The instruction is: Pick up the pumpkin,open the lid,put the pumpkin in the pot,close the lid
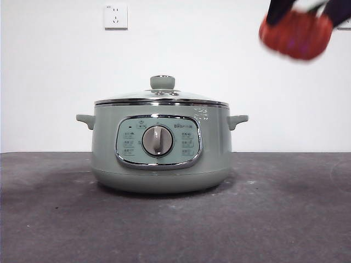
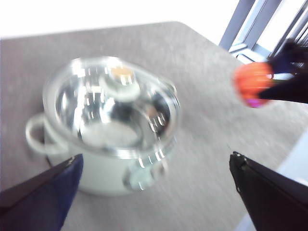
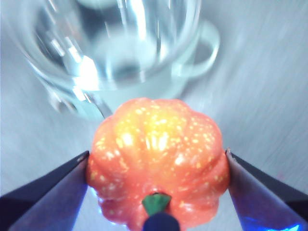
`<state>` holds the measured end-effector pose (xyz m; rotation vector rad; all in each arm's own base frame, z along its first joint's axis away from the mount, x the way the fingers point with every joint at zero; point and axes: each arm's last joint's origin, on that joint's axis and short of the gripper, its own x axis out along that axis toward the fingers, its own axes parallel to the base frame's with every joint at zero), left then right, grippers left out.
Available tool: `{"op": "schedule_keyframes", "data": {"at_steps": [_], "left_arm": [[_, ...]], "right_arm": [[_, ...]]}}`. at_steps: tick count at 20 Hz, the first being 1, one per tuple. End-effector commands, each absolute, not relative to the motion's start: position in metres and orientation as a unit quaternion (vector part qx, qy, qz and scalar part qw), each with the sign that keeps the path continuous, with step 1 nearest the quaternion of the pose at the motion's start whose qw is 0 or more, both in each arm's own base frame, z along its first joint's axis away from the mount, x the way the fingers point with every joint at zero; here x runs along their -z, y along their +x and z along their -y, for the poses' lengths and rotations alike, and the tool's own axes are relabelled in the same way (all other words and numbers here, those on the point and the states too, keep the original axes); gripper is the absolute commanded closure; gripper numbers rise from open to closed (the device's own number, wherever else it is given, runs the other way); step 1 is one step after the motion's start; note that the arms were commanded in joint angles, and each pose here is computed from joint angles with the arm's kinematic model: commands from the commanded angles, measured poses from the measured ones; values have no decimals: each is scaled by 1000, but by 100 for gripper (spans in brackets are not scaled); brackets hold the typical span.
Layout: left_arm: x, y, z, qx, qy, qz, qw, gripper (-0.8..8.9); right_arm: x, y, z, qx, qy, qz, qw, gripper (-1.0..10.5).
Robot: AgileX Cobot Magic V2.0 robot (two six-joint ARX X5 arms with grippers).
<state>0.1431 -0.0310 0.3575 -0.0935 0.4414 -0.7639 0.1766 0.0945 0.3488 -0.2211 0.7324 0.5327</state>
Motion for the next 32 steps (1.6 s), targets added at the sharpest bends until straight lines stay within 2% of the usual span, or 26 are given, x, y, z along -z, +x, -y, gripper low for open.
{"op": "schedule_keyframes", "data": {"at_steps": [1,8,14,21,27,28,30,31,32], "left_arm": [[-360,166,42,361,-40,-215,907,59],[-372,251,104,383,27,-224,896,60],[-353,309,150,388,67,-240,887,60],[-311,342,175,381,79,-261,883,60],[-291,351,184,377,83,-277,880,68],[-290,352,184,372,85,-279,881,116],[-290,351,185,369,88,-280,882,376],[-290,351,186,371,87,-282,881,480],[-289,351,185,371,87,-284,880,542]], "right_arm": [[-361,159,-85,-256,-87,-321,908,960],[-376,135,-73,-257,-68,-276,924,960],[-378,135,-73,-256,-59,-270,926,959],[-378,134,-73,-256,-57,-269,927,959],[-378,134,-73,-255,-55,-270,927,959],[-378,134,-73,-255,-55,-270,927,959],[-378,134,-73,-255,-55,-269,927,959],[-378,134,-73,-255,-55,-269,927,959],[-378,134,-73,-255,-55,-269,927,959]]}}
